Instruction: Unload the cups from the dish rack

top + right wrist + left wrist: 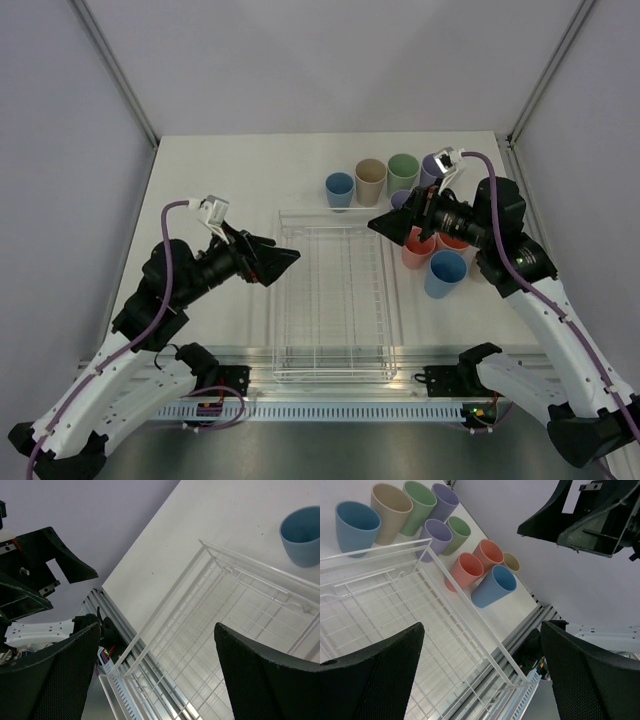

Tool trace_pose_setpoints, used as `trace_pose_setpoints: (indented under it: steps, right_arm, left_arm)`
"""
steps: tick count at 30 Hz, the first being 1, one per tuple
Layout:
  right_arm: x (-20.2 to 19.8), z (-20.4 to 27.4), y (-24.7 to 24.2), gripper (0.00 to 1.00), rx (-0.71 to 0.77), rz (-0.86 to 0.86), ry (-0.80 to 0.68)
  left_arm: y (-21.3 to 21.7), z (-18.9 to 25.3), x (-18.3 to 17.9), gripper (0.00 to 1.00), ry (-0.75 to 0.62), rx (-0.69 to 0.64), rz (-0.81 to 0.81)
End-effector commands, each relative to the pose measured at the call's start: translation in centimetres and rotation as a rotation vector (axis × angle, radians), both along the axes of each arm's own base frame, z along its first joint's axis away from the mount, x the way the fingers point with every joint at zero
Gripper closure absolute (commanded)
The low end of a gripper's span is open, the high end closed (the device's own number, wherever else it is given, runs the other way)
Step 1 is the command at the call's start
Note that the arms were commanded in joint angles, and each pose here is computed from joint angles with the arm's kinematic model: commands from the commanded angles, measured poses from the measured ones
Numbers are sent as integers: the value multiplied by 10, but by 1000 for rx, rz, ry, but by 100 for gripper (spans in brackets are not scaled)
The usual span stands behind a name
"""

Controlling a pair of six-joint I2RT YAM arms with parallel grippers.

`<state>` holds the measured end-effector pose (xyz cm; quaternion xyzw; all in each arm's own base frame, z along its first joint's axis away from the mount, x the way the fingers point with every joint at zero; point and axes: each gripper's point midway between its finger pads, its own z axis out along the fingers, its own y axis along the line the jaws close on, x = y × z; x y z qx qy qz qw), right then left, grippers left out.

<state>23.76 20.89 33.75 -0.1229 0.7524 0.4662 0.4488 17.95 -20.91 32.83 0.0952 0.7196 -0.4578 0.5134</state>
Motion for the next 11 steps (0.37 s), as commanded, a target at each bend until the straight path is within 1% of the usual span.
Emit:
trace_pose_setpoints:
  steps: [1,7,11]
  right_arm:
    - [3,25,2,2,-49,-25,-118]
    - [6,32,3,2,-67,-49,-156]
    - [8,33,1,2,-71,-65,-149]
  left_arm:
    - [0,4,-5,0,-15,41,-28]
    - [3,11,-6,0,-28,55,-21]
    - [4,12,-6,0,-31,64,-18]
